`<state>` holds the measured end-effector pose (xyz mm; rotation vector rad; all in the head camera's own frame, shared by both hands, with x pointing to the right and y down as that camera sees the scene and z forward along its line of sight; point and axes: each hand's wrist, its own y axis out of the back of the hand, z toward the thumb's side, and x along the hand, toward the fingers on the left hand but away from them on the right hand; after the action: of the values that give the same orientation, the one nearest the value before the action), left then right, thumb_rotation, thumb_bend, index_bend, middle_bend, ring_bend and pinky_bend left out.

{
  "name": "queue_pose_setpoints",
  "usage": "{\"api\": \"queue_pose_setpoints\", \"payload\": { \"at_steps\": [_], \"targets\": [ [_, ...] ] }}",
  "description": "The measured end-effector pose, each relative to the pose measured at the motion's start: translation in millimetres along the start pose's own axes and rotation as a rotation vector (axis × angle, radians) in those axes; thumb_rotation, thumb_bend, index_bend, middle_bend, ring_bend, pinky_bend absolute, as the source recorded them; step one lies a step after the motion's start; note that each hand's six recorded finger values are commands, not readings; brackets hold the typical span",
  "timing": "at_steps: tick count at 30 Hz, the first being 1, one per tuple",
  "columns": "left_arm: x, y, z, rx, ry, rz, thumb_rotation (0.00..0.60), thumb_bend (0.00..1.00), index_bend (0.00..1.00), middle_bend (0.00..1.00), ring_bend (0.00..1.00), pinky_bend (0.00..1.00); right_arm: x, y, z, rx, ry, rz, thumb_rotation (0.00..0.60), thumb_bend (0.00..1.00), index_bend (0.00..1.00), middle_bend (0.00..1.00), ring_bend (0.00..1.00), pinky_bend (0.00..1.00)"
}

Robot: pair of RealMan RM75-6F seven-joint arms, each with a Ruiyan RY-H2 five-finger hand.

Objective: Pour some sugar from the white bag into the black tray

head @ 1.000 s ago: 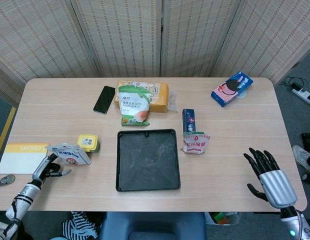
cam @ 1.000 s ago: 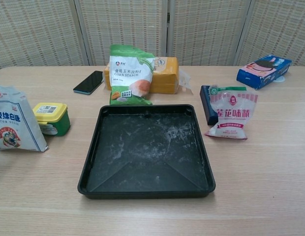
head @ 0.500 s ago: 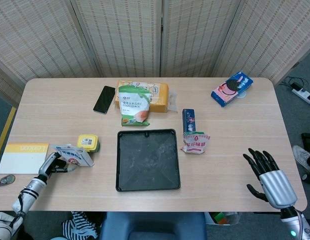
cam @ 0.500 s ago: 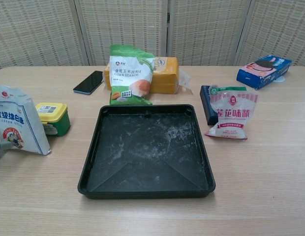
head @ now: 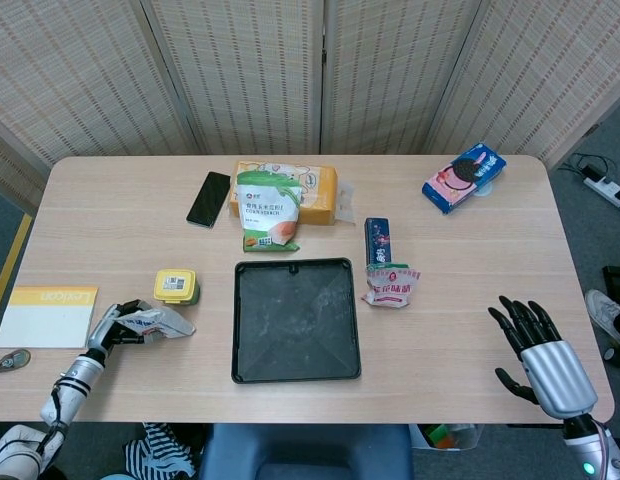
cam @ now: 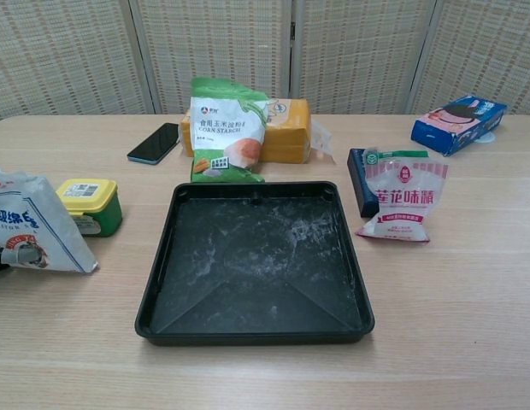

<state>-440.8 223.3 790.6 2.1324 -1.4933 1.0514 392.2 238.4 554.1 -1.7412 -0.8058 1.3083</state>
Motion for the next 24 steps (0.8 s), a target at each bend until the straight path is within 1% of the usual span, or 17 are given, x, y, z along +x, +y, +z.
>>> {"api": "queue_pose_setpoints", "payload": {
  "at_steps": [6, 8, 10, 13, 17, 21, 24],
  "targets": [
    [-2, -1, 2, -0.014, -0.014, 0.003, 0.6, 0.1, 0.77, 0.77, 1.0, 1.0, 0, 0, 1, 0.0, 0.002, 0.0, 0.6, 0.29, 0.0, 0.0, 0.0, 0.0],
    [-4, 0, 4, -0.025, -0.02, 0.001, 0.6, 0.1, 0.78, 0.79, 1.0, 1.0, -1, 0, 1, 0.001, 0.004, 0.001, 0.6, 0.29, 0.0, 0.0, 0.0, 0.0],
    [-5, 3, 5, -0.013, -0.021, 0.004, 0.6, 0.12, 0.79, 0.8, 1.0, 1.0, -1, -1, 1, 0.002, 0.006, 0.003, 0.6, 0.29, 0.0, 0.0, 0.0, 0.0],
    [-8, 10, 6, 0.04, -0.012, 0.024, 0.6, 0.13, 0.78, 0.8, 1.0, 1.0, -2, -2, 2, 0.01, 0.015, 0.01, 0.6, 0.29, 0.0, 0.0, 0.0, 0.0],
    [-12, 9, 11, 0.126, -0.001, 0.038, 0.6, 0.13, 0.77, 0.8, 1.0, 1.0, -3, -4, 5, 0.014, 0.031, 0.021, 0.6, 0.29, 0.0, 0.0, 0.0, 0.0],
    [-21, -9, 23, 0.197, 0.003, 0.033, 0.6, 0.14, 0.78, 0.8, 1.0, 1.0, -2, -3, 5, 0.007, 0.036, 0.017, 0.6, 0.29, 0.0, 0.0, 0.0, 0.0],
    [-30, -23, 39, 0.269, 0.004, 0.036, 0.6, 0.14, 0.79, 0.81, 1.0, 1.0, 0, -1, 6, 0.003, 0.042, 0.009, 0.6, 0.29, 0.0, 0.0, 0.0, 0.0]
  ]
}}
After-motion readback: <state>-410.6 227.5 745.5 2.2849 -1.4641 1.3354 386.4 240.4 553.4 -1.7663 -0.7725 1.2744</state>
